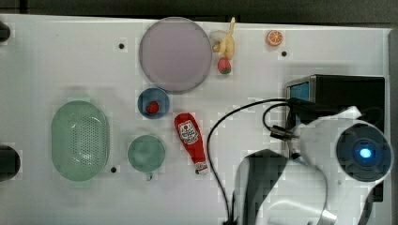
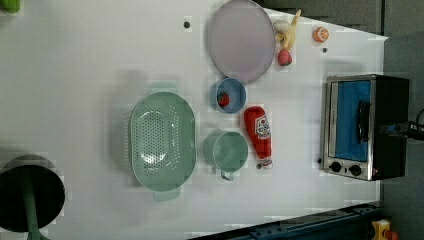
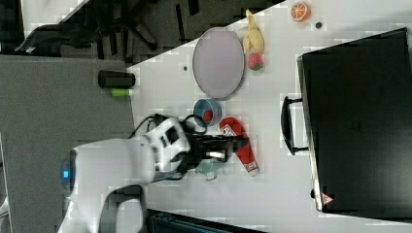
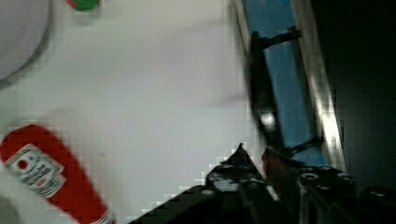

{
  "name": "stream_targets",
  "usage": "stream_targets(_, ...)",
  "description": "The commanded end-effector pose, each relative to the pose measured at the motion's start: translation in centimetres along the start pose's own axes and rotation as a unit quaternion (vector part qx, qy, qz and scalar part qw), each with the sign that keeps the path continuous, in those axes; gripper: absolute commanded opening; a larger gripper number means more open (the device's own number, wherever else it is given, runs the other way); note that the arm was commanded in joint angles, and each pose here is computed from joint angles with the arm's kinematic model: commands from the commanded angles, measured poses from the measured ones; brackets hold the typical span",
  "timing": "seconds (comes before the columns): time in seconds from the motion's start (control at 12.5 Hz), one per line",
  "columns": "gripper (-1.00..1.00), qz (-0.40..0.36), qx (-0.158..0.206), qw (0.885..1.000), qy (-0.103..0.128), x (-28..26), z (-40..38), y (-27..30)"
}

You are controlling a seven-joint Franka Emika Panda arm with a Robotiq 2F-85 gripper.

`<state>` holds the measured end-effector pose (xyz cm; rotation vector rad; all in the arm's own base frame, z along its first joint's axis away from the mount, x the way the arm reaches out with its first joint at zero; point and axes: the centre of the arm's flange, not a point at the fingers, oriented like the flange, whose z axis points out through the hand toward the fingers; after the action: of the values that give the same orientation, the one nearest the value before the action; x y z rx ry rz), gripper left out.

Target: Flap open oven.

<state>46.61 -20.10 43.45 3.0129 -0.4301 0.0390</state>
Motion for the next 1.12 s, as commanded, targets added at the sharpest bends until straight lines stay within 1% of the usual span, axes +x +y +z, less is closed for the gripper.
stream_targets(0.08, -0.65, -0.055, -0.009, 0.998, 0.014, 1.1, 2.2, 2.3)
stream_targets(0.24, -0.65, -0.046, -0.016, 0.999, 0.015, 1.7, 4.4, 3.3)
stream_targets(0.32, -0.65, -0.044, -0.021, 0.999, 0.019, 2.1, 5.4, 3.7)
stream_targets(0.48, -0.65, -0.051, -0.028, 0.998, 0.023, 2.5, 7.0, 4.2)
stream_targets(0.56, -0.65, -0.055, -0.030, 0.998, 0.019, 2.6, 7.9, 4.2)
stream_targets(0.8, -0.65, -0.068, -0.034, 0.997, -0.003, 2.6, 10.3, 4.0)
stream_targets(0.96, -0.65, -0.073, -0.038, 0.997, 0.003, 3.0, 11.1, 3.7)
stream_targets(1.12, -0.65, -0.077, -0.041, 0.996, 0.003, 3.2, 12.1, 3.3)
